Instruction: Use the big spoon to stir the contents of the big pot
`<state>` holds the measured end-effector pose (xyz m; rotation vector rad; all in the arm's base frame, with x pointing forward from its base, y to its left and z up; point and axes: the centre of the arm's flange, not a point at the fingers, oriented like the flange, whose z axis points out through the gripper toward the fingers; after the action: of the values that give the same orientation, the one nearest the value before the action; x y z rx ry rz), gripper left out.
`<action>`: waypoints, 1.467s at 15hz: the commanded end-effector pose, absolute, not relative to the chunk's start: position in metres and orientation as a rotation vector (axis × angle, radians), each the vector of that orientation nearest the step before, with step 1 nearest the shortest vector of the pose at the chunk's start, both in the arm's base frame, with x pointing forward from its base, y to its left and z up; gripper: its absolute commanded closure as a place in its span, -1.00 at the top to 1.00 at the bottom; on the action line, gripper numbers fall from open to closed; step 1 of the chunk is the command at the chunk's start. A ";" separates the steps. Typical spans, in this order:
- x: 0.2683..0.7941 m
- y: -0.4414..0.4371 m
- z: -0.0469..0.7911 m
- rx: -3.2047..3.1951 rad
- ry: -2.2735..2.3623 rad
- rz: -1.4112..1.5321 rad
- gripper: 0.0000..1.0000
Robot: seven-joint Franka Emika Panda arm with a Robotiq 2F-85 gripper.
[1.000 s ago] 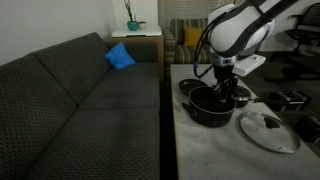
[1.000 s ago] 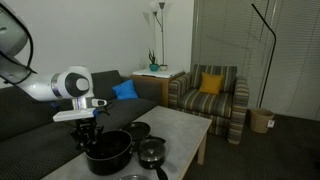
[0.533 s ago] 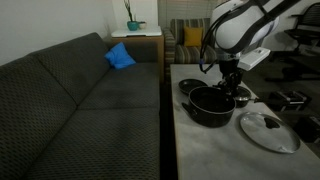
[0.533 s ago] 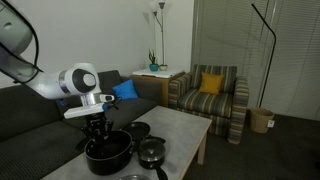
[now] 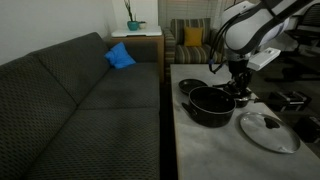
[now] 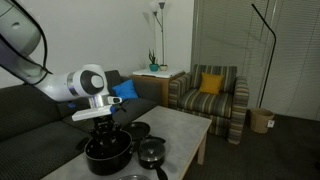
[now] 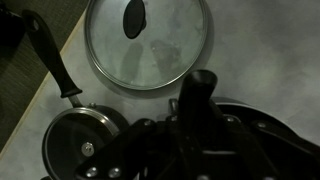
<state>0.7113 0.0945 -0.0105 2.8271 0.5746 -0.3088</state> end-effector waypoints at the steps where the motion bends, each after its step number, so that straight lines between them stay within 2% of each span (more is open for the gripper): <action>1: 0.699 0.080 -0.011 2.848 0.541 -0.327 -0.86; 22: 0.660 0.092 0.011 2.873 0.521 -0.580 -0.86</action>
<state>0.6762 0.0869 -0.0056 2.8296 0.5239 -0.5048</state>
